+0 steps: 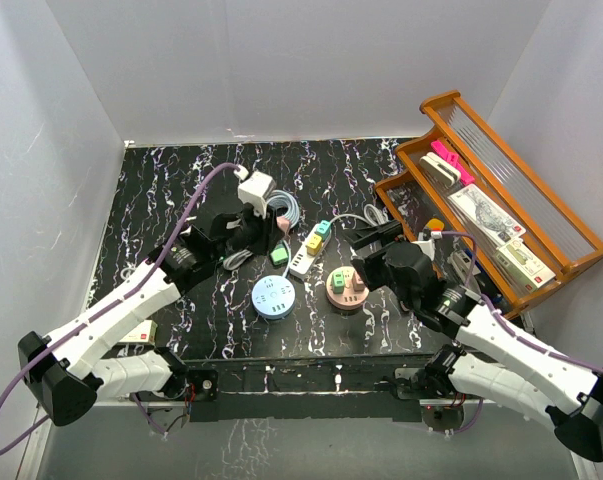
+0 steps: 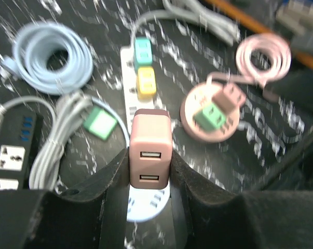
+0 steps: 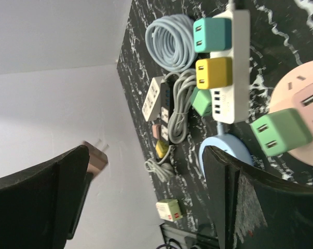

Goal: Insert the plug

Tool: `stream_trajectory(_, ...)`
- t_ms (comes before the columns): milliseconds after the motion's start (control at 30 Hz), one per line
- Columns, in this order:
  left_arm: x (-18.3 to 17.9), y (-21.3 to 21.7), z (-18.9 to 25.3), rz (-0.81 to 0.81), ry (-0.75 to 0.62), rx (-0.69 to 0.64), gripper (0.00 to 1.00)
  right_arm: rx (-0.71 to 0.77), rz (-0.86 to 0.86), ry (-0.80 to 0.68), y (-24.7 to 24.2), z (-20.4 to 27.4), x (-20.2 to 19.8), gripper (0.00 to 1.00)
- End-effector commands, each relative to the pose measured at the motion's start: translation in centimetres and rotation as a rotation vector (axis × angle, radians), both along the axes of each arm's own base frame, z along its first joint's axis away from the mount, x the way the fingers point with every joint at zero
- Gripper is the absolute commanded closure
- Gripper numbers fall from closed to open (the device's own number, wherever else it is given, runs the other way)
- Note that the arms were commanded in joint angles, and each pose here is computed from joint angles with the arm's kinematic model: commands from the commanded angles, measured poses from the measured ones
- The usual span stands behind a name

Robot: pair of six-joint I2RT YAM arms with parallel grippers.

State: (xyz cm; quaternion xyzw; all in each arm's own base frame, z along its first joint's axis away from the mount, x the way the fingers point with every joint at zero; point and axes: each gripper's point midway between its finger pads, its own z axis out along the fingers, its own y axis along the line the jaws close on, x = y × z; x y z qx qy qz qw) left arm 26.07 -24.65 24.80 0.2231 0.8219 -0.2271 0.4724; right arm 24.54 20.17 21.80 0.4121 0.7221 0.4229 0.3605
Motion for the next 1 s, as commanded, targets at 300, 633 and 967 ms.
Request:
stream_trajectory(300, -4.3, 1.6, -7.4, -0.441, 0.126, 0.418, 1.00, -0.198, -0.025, -0.135, -2.4, 3.0, 0.6, 0.15)
stream_trajectory(633, -2.9, 3.3, -11.2, -0.609, 0.303, 0.735, 1.00, -0.187, -0.037, -0.126, -3.0, 3.1, 0.1, 0.16)
stream_trajectory(967, -2.6, 3.5, -13.5, -0.632, 0.341, 0.766, 1.00, -0.153, -0.046, -0.124, -3.2, 3.1, -0.1, 0.17)
